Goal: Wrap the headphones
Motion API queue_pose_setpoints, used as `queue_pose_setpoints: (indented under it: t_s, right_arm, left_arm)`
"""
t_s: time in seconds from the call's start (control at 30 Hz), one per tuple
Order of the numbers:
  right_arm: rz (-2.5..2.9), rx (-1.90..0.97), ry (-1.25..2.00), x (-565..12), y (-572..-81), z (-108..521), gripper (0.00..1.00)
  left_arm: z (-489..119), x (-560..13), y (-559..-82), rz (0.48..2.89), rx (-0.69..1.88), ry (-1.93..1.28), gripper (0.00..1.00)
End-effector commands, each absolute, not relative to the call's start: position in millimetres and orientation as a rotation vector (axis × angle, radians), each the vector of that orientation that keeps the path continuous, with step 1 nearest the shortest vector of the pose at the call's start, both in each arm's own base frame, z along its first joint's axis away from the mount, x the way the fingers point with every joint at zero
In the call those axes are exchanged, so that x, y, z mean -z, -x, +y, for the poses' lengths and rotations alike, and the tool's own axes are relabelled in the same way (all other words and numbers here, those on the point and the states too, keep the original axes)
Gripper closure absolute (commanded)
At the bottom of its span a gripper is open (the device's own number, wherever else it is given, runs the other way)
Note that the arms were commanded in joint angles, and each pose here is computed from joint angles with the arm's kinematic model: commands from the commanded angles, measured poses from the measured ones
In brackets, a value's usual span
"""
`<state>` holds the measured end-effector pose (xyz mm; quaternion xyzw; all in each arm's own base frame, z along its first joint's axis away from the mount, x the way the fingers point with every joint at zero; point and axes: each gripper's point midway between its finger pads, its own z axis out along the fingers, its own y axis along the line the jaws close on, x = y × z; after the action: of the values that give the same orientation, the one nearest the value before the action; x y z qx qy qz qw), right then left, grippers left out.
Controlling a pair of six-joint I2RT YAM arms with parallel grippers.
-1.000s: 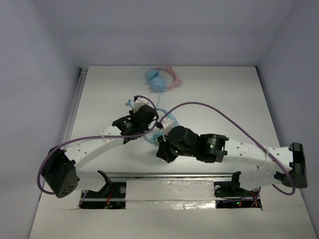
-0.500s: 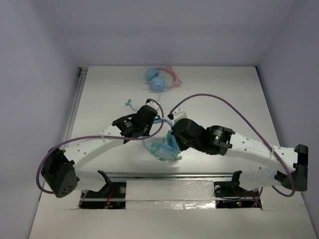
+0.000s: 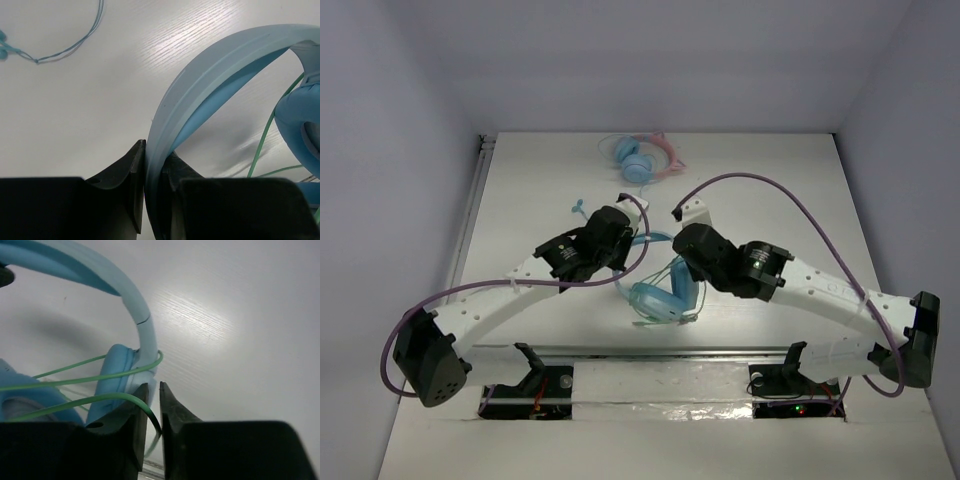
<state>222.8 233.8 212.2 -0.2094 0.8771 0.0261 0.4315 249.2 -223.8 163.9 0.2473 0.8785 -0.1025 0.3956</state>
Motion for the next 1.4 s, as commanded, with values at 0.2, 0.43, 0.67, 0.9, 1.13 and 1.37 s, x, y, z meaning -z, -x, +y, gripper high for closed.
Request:
queue_pose_setpoints:
  t_s: [0.2,0.43,0.67,0.9,1.13,1.37]
  right_arm:
    - [2.067,0.011,0.190,-248,-275,193,0.71]
    - [2.091,-0.131,0.149,-222,-298,203,0.76]
    - [2.041,-0.315,0.053,-223,-294,214,0.87]
    - [1.978,-0.349,-0.028,-234,-288,199,0.95]
    - [1.897,-0.521,0.015,-250,-273,208,0.99]
    - [1.835,-0.694,0.015,-248,-263,225,1.00]
  left_arm:
    - [-243,-195,-240,2.133,0.419,-0.699,1.00]
    - [-258,-228,-228,2.058,0.633,-0.704,1.00]
    - [-256,-257,-236,2.011,0.695,-0.621,1.00]
    - [-253,-279,-246,1.969,0.719,-0.543,1.00]
    - [-247,-297,-251,1.920,0.818,-0.473,1.00]
    - [-251,-328,-251,1.816,0.984,-0.447,1.00]
